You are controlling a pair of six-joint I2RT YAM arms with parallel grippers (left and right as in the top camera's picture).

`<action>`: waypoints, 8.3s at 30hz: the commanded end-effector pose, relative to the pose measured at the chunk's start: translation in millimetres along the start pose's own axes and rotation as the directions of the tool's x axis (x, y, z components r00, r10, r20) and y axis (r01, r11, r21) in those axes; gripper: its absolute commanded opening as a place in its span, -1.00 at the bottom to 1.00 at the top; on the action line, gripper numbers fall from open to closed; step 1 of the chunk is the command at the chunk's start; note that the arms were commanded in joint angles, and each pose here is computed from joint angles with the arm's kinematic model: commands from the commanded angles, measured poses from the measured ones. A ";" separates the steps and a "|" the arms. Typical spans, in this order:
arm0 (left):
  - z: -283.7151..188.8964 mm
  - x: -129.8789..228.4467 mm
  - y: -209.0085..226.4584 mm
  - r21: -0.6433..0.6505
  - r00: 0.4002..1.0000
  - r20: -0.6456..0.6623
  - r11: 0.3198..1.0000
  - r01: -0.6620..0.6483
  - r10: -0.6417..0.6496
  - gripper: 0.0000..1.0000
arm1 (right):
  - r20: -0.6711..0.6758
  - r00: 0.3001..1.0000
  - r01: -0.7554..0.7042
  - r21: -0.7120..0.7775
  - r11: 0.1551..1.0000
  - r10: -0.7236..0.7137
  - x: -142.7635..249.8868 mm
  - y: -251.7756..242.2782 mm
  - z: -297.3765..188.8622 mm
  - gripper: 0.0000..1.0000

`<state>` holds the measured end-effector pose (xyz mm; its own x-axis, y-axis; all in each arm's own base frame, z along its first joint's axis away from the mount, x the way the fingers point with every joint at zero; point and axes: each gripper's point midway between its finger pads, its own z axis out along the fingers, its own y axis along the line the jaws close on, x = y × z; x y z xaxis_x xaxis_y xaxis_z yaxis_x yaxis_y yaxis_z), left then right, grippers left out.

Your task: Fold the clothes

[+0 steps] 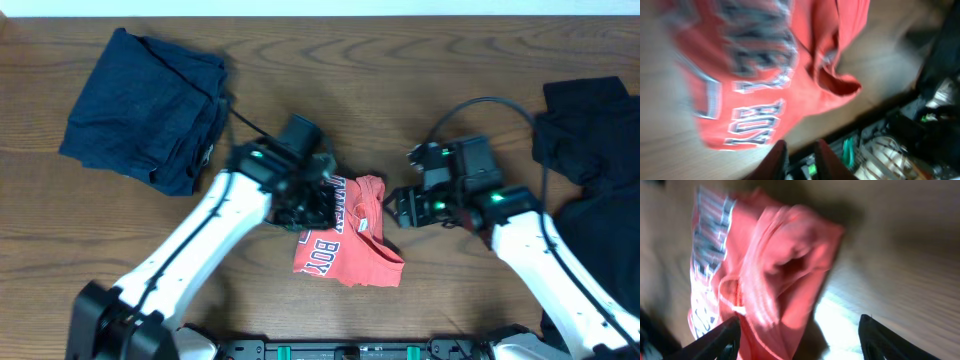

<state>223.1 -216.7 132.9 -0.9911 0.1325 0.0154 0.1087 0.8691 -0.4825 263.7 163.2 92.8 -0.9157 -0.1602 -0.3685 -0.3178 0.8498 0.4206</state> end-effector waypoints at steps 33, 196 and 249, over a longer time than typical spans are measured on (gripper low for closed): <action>55.2 -11.2 49.4 -0.110 0.993 -0.121 0.994 -0.003 -0.010 -0.28 | 0.113 0.993 0.041 -0.011 0.999 -0.039 -32.4 5.5 2.7 0.60; 91.2 -17.5 36.6 -0.097 0.981 -0.126 0.982 -0.161 0.148 -0.52 | 0.050 0.999 0.004 0.171 0.985 -0.013 -36.0 -99.6 65.1 -0.55; 31.9 -57.5 -3.8 0.105 0.977 0.089 0.974 -0.200 0.192 -0.86 | 0.038 0.999 0.001 -0.254 0.967 0.009 -29.5 6.9 7.5 -0.71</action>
<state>274.7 -236.5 104.1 -0.9603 0.2454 -0.1324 0.2775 0.7947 -0.5398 296.3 159.9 105.3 -0.8853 -0.1253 -0.4478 -0.3913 0.7209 0.5720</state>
